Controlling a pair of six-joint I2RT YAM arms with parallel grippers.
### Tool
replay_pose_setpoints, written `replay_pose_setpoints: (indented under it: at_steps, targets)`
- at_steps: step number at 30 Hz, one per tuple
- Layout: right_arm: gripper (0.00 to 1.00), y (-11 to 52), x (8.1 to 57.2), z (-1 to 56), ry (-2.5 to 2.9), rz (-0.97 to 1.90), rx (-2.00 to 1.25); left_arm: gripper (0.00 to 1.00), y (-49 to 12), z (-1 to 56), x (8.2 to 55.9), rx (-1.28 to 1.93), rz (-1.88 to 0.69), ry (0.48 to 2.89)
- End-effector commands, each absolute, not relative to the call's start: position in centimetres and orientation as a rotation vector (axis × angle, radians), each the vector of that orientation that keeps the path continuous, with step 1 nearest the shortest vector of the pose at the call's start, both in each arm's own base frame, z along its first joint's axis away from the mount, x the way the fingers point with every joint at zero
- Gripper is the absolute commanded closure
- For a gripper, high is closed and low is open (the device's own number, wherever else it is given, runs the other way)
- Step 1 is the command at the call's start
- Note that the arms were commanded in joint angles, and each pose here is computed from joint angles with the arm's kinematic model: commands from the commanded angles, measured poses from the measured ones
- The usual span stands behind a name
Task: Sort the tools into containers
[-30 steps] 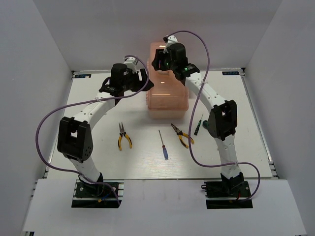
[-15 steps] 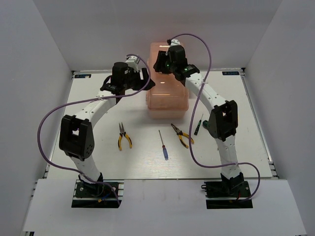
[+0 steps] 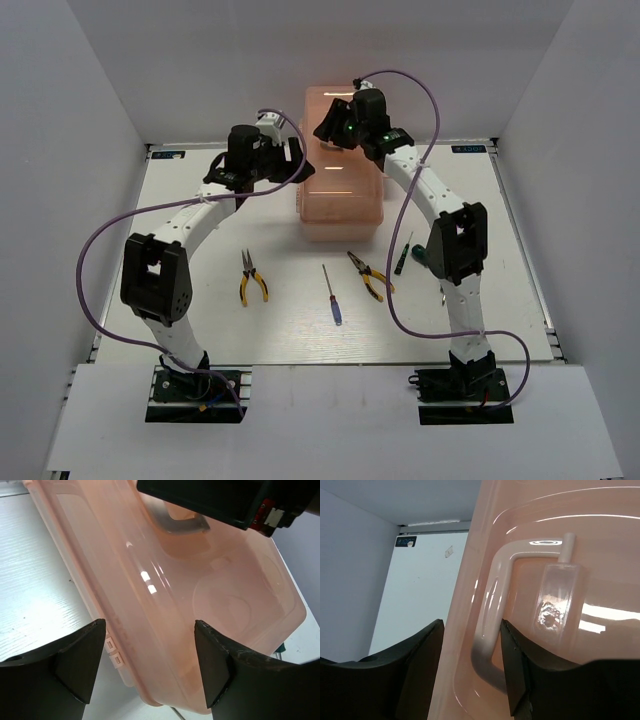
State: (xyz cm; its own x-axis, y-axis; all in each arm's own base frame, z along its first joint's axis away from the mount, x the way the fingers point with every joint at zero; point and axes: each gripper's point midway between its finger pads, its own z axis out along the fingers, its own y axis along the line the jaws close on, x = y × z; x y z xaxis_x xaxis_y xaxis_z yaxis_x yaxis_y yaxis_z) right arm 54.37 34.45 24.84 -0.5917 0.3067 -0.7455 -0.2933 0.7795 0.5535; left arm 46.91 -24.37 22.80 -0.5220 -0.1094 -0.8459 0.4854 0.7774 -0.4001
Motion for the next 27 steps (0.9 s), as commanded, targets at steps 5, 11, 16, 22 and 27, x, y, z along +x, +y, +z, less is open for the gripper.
replay_pose_setpoints:
  at_steps: [5,11,16,22,27]
  targets:
    - [0.46,36.1,52.4,29.1,2.006,1.047,0.004,0.18,-21.6,30.3,48.4,0.258,-0.704,1.815]
    - [0.49,36.3,52.2,29.8,1.989,1.101,-0.005,0.18,-20.9,32.7,50.0,0.208,-0.772,1.757]
    - [0.51,36.2,52.2,30.5,1.974,1.125,-0.001,0.28,-22.1,32.8,51.9,0.195,-0.895,1.730]
    - [0.52,36.1,52.4,30.9,1.963,1.135,0.003,0.41,-24.8,33.4,53.0,0.214,-1.108,1.703]
    - [0.53,36.0,52.5,30.8,1.963,1.142,0.005,0.36,-25.7,33.2,54.2,0.190,-1.183,1.715]
